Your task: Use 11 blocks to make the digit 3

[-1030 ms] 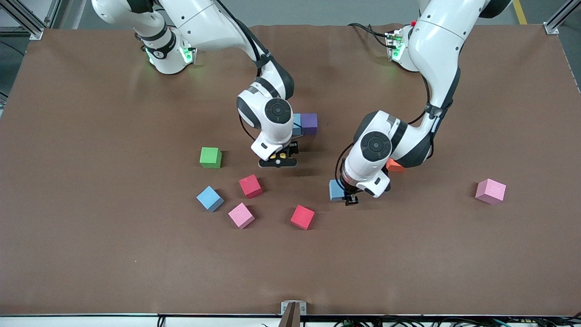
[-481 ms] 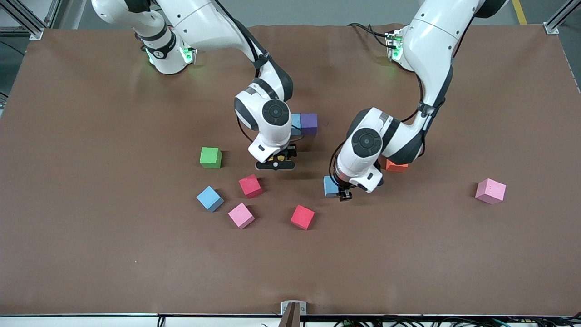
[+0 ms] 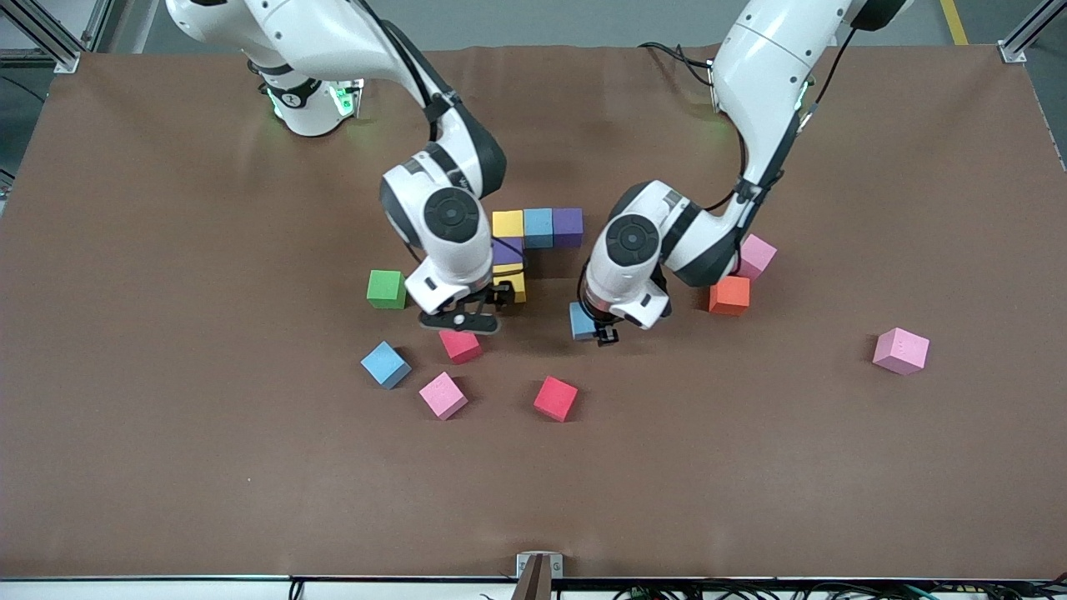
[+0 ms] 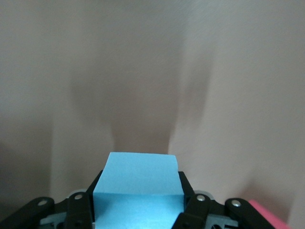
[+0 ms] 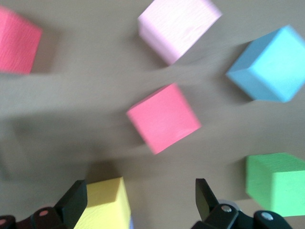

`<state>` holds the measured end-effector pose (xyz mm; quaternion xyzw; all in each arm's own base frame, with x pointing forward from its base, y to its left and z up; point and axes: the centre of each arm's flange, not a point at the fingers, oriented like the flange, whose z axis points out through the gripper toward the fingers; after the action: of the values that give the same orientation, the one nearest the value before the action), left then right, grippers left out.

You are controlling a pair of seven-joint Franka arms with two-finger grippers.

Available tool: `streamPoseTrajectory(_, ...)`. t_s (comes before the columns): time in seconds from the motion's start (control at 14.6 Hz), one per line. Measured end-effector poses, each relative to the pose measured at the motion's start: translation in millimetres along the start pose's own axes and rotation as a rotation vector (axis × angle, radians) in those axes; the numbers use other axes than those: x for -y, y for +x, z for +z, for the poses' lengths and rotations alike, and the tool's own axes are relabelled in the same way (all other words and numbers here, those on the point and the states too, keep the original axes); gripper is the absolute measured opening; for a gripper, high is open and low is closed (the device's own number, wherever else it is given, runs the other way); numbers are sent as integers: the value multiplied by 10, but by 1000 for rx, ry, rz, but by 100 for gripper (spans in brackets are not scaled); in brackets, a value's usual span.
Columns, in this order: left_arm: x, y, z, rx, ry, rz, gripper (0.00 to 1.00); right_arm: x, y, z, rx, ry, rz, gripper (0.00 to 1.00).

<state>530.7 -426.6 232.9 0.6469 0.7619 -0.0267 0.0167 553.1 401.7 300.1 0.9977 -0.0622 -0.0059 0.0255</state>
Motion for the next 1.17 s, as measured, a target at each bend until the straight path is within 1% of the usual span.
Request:
streamPoseTrajectory(0.21,250,-190,67,26,-18,12,61,-474,390,-73,1,1,89,100)
streamPoseTrajectory(0.34,373,-232,152,46,-30,21,60,-840,647,-42,6,-1,152,100)
streamPoseTrajectory(0.48,504,-272,224,46,-27,25,60,-1107,818,-22,10,-1,205,100)
streamPoseTrajectory(0.82,734,-387,291,40,-18,30,60,-1466,1042,218,24,-10,385,100)
streamPoseTrajectory(0.96,784,-413,322,46,-20,18,60,-1560,1119,330,28,8,441,100)
streamPoseTrajectory(1.17,833,-441,367,49,-20,13,60,-1563,1149,467,38,35,480,100)
